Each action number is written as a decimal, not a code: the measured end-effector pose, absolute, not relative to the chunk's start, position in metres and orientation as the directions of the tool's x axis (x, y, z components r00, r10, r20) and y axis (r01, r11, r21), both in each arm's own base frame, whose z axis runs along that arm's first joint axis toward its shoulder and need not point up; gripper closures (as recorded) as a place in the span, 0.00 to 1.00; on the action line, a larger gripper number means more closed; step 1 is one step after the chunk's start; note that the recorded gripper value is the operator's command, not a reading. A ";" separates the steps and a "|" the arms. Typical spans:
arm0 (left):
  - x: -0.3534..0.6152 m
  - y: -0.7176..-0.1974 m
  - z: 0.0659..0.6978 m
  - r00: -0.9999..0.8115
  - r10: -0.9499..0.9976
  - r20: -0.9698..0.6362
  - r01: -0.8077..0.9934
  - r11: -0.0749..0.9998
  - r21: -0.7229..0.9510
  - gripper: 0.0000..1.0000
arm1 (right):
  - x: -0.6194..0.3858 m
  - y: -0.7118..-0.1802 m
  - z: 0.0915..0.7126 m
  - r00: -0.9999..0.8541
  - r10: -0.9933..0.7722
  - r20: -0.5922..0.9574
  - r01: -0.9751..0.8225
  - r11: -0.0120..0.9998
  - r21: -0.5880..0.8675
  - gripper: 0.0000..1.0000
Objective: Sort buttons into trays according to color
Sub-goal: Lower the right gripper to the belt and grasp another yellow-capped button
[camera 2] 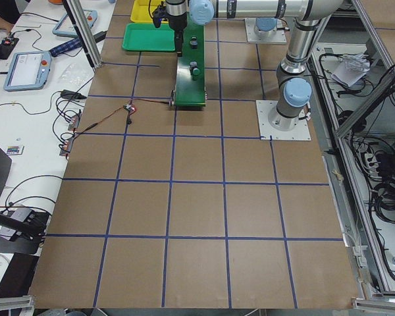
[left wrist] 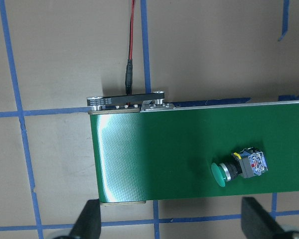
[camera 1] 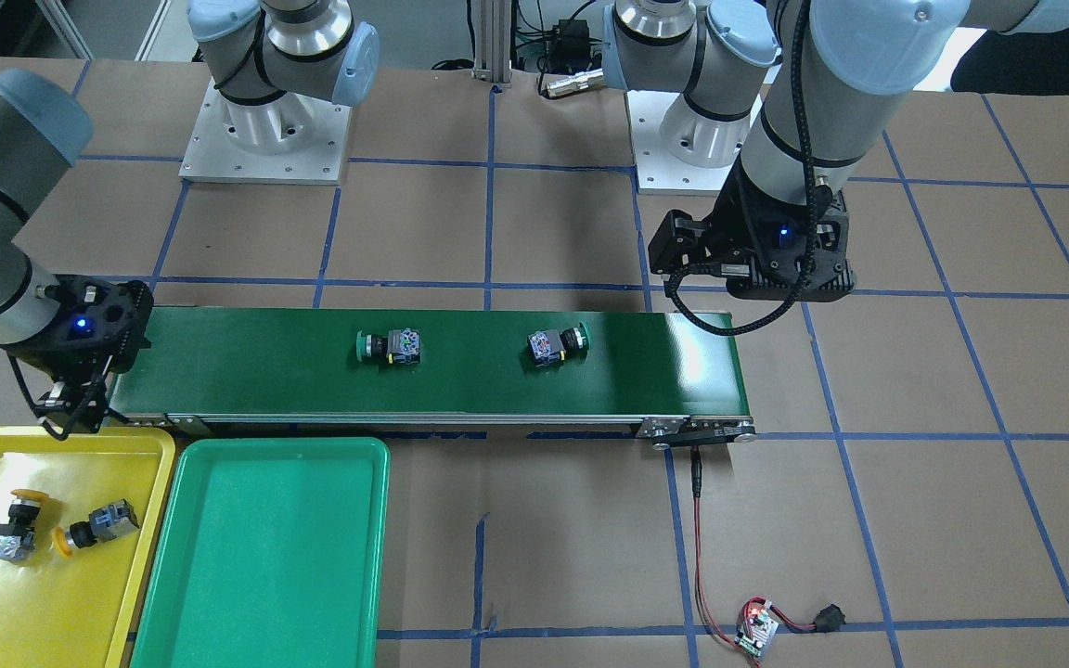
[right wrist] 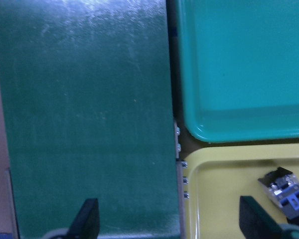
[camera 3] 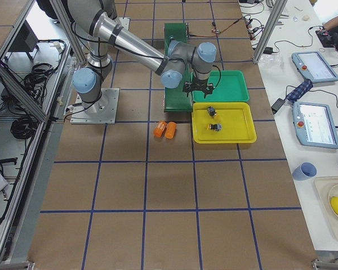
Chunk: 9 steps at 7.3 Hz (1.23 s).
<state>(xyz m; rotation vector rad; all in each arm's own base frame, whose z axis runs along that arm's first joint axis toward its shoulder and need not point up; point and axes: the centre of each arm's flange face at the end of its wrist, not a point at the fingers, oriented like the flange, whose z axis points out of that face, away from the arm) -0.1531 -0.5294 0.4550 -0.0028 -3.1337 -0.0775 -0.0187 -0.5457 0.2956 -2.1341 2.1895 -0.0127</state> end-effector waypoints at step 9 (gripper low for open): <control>-0.158 -0.524 0.471 -0.999 -0.030 0.013 -0.030 0.999 0.028 0.00 | 0.144 -0.482 0.254 0.095 -0.994 -0.058 -0.993 -0.099 0.062 0.00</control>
